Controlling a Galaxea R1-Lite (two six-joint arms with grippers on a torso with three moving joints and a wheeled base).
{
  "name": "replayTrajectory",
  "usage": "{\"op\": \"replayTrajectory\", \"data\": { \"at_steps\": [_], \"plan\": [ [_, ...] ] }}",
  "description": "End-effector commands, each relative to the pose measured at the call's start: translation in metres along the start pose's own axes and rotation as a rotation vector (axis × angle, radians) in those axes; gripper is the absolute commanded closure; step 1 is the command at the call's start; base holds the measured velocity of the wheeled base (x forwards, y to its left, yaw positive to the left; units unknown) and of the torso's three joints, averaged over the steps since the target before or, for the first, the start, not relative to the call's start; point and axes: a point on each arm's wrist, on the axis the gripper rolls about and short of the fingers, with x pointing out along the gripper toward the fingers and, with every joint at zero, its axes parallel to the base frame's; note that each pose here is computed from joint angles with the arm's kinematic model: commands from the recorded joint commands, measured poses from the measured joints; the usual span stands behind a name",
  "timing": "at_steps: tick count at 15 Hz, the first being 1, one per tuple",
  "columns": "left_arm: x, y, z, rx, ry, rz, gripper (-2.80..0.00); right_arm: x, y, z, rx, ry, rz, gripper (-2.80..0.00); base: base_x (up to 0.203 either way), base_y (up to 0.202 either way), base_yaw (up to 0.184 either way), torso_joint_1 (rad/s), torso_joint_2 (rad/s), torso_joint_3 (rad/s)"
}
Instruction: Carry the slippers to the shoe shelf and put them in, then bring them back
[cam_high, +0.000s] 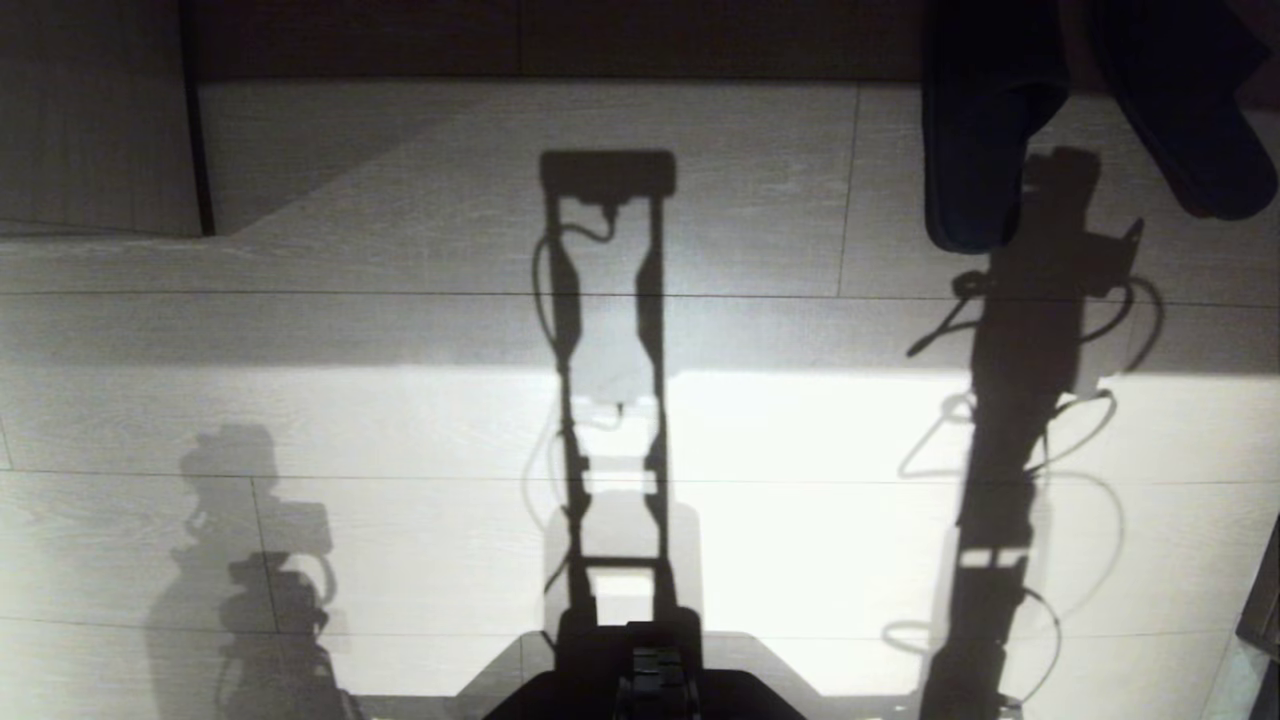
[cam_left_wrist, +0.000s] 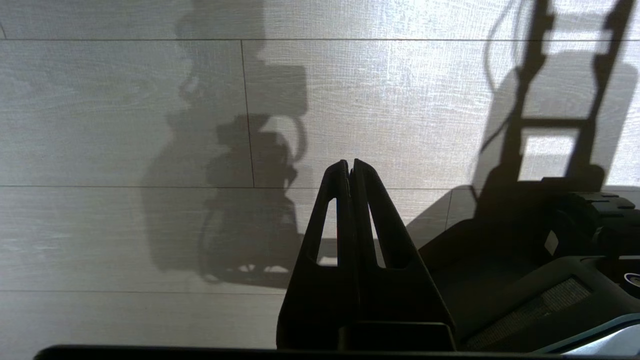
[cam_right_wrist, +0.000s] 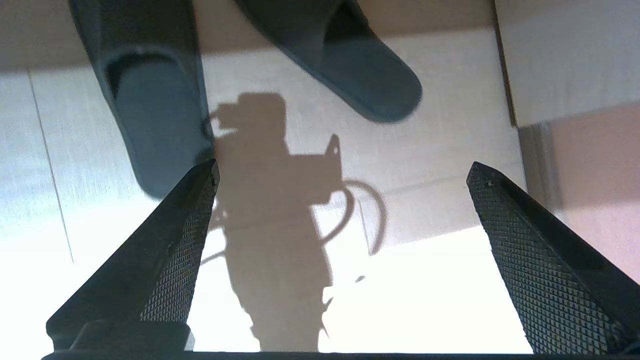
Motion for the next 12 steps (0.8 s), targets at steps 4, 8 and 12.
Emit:
{"op": "replayTrajectory", "data": {
  "at_steps": [4,8,12],
  "plan": [
    [0.0,0.0,0.0,0.0,0.0,0.0,0.0,-0.036,-0.011,-0.008,-0.036,0.021,0.011,-2.8,0.0,0.0,0.0,0.0,0.0,0.0],
    [0.0,0.0,0.0,0.0,0.0,0.0,0.0,-0.054,-0.017,-0.01,-0.036,0.013,0.006,0.0,0.0,0.0,0.0,0.0,0.0,0.0],
    [0.0,0.0,0.0,0.0,0.0,0.001,0.0,-0.068,-0.021,-0.012,-0.044,0.065,0.016,0.0,0.0,0.0,0.0,0.0,0.0,0.0]
  ]
}}
